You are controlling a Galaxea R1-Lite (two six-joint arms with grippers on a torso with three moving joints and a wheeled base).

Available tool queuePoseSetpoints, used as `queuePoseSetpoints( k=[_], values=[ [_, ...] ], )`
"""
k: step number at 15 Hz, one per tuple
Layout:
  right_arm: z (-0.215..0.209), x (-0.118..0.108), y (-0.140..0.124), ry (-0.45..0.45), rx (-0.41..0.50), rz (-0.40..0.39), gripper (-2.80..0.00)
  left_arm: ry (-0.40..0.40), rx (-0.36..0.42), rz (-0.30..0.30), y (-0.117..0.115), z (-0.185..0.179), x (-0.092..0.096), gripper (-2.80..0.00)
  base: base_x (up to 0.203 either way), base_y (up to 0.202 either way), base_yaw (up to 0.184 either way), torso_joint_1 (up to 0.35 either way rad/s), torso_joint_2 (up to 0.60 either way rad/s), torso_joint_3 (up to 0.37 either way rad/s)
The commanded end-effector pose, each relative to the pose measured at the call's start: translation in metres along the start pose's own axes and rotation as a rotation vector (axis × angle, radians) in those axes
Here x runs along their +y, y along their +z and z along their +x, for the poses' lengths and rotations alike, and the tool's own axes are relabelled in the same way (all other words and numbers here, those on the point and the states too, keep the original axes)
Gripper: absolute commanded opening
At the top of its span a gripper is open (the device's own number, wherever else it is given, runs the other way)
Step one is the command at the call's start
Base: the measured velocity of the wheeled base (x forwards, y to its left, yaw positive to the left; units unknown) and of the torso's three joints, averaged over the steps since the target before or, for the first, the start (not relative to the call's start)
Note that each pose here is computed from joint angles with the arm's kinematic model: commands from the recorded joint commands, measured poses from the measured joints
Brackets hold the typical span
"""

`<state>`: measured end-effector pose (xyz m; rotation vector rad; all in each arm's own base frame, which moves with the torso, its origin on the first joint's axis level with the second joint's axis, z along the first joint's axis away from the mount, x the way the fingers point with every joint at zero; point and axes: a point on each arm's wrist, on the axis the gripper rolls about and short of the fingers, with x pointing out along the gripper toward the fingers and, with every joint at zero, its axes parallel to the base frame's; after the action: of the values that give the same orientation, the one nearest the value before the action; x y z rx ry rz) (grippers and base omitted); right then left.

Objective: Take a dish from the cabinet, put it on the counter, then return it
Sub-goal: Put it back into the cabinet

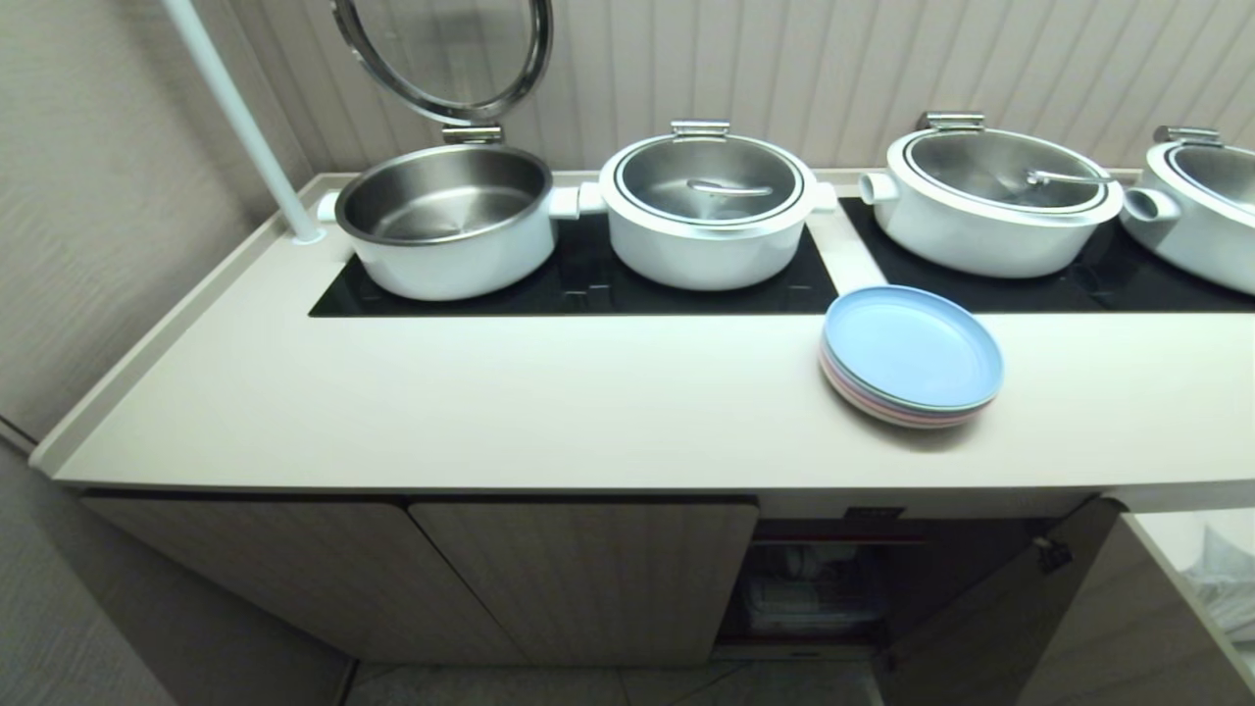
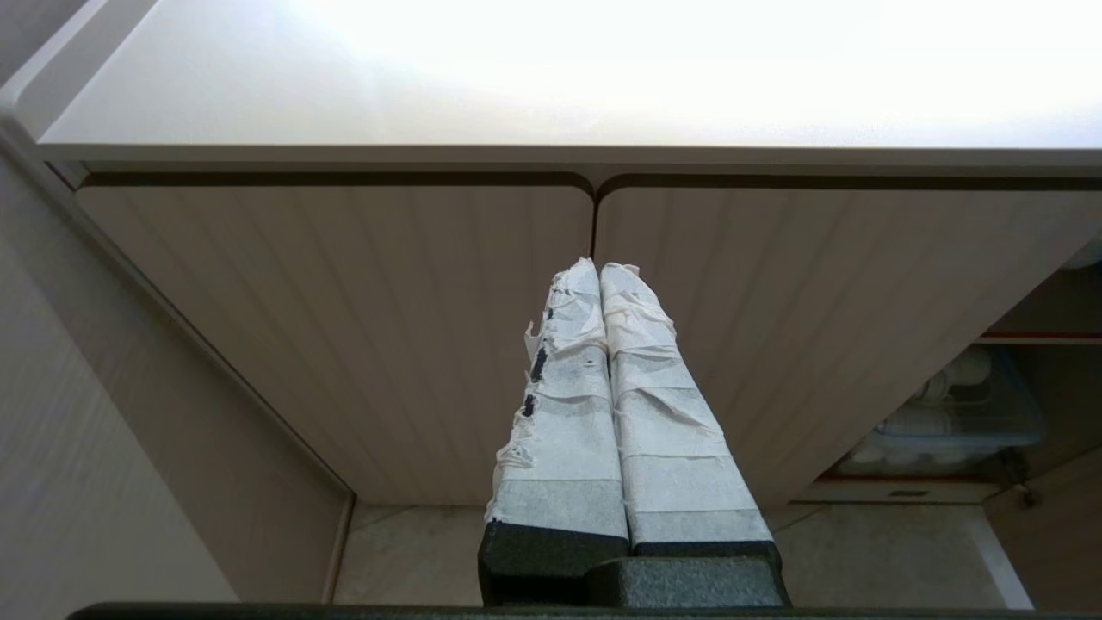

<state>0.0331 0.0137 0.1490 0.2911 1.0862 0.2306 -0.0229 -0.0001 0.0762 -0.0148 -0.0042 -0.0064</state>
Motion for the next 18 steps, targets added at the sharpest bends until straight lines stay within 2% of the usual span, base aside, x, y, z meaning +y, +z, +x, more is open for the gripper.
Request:
queuePoseSetpoints(
  k=[1,10,18],
  values=[
    [0.0001,-0.0002,-0.0008,0.000,0.007,0.001,-2.80,0.000,0.000,-0.001,0.0000,0.0000,0.0000,-2.80,0.000,0.000,0.000,-0.064,0.14,0.069],
    [-0.0002,-0.0005,-0.0017,0.001,0.006,0.018,-2.80,0.000,0.000,-0.001,0.0000,0.0000,0.0000,-2.80,0.000,0.000,0.000,-0.091,0.19,0.100],
    [-0.0001,-0.0003,-0.0018,0.004,0.008,0.015,-2.80,-0.001,0.000,-0.001,0.0000,0.0000,0.0000,-2.80,0.000,0.000,0.000,-0.139,0.30,0.153]
  ],
)
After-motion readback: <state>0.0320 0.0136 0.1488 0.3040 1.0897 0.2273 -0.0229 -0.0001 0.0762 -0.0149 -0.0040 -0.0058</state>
